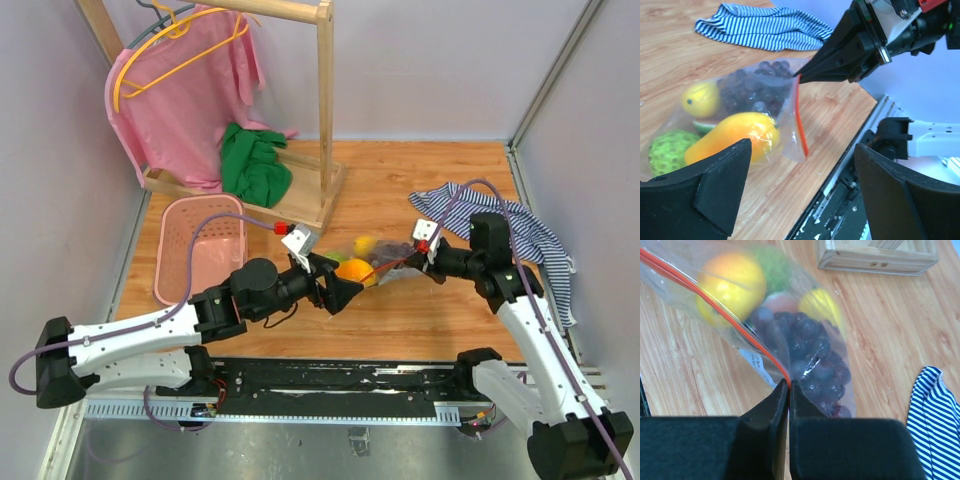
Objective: Open the zip-top bag and remove the fake food
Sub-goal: Unzip the zipper food storage bag at the center of the board.
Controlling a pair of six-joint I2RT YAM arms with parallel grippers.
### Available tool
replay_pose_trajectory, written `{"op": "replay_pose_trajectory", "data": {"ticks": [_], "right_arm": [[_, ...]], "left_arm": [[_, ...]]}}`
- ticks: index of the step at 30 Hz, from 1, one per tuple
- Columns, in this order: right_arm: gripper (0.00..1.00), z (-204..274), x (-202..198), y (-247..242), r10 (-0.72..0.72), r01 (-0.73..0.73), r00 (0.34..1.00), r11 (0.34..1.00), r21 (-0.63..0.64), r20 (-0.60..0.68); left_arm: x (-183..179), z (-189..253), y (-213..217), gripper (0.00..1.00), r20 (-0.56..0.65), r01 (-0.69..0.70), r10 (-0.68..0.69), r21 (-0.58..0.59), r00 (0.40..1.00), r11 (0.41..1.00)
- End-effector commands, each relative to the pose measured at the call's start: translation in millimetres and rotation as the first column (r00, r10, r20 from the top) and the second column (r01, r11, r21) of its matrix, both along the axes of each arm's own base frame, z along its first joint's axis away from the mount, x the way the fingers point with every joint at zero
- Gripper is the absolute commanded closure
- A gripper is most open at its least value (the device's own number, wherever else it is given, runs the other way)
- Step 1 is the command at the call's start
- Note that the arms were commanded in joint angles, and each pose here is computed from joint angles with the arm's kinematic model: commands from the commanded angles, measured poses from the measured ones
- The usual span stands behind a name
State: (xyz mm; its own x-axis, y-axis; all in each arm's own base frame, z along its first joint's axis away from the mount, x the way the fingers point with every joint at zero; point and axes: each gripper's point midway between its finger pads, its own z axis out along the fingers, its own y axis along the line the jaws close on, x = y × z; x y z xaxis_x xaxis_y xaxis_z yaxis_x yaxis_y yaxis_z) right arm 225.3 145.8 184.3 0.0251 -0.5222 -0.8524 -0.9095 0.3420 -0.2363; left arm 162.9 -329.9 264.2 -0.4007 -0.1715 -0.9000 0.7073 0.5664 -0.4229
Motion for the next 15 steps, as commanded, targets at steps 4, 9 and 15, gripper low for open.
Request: {"op": "replay_pose_trajectory", "data": {"ticks": [4, 9, 15], "right_arm": [[0.99, 39, -3, 0, -0.01, 0.006, 0.998, 0.997, 0.079, 0.058], [0.99, 45, -5, -3, -0.008, 0.004, 0.997, 0.998, 0.06, 0.078], [0.99, 45, -7, -1, 0.015, -0.019, 0.998, 0.998, 0.058, 0.059]], "left_arm": [[-1, 45, -13, 0.12, 0.113, 0.066, -0.06, -0.052, 0.992, 0.996], [7, 46, -32, 0.12, 0.168, 0.097, -0.109, 0.074, 0.98, 0.992], [15, 18, -57, 0.34, 0.172, 0.153, -0.211, 0.298, 0.962, 0.942]]}}
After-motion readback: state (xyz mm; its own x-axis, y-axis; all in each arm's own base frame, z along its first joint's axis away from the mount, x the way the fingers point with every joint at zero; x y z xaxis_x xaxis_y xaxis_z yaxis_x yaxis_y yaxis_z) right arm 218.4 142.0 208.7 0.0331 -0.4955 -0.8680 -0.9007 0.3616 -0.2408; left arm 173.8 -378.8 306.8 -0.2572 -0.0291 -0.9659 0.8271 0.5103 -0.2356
